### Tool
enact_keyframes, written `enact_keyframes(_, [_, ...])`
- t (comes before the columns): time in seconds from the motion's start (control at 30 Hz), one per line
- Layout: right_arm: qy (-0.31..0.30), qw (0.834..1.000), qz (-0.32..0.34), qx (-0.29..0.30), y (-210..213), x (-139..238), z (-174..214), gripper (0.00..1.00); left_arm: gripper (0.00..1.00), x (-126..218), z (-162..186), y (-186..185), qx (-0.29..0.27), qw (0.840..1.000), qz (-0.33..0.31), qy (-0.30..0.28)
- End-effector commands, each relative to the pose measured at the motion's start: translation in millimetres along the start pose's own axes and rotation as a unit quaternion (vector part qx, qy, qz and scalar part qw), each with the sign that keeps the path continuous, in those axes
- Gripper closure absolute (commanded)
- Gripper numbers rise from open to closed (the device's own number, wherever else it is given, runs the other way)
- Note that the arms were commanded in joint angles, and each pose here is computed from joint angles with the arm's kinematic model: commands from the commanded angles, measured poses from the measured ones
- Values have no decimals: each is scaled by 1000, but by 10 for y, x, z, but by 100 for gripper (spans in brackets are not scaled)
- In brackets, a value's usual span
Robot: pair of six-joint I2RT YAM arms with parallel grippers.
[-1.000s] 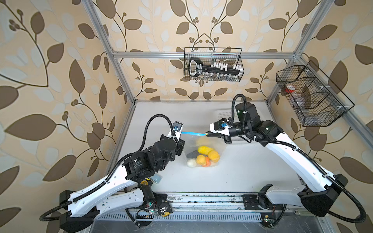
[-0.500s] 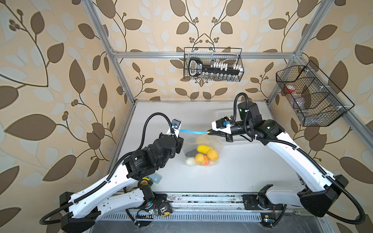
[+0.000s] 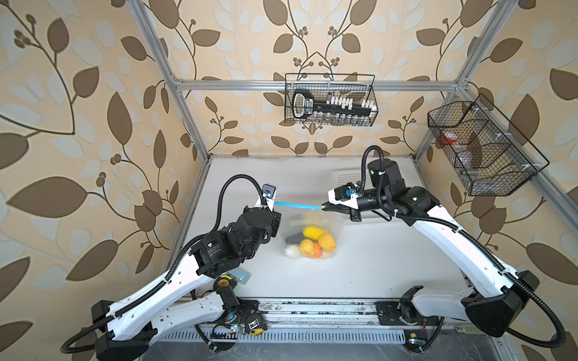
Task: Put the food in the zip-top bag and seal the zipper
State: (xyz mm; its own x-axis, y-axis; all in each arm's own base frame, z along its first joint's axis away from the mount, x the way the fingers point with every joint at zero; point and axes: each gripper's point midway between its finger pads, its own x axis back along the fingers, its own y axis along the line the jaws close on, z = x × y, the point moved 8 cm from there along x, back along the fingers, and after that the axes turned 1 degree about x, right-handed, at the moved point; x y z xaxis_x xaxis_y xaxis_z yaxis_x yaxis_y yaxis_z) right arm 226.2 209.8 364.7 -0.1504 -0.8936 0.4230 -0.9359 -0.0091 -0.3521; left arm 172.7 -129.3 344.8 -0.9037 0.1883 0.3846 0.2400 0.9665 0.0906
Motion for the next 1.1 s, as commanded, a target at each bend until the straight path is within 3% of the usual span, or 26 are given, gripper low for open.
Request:
enact_keyframes(0.0, [-22, 1000, 0, 18, 52, 113, -83, 91, 100, 43, -55, 178, 21, 998, -53, -1])
enact_keyframes(0.47, [-23, 1000, 5, 16, 61, 162, -63, 91, 100, 39, -30, 261, 31, 997, -67, 18])
enact_keyframes(1.07, [-21, 1000, 11, 16, 83, 203, -65, 91, 100, 128, -39, 344, 40, 997, -67, -3])
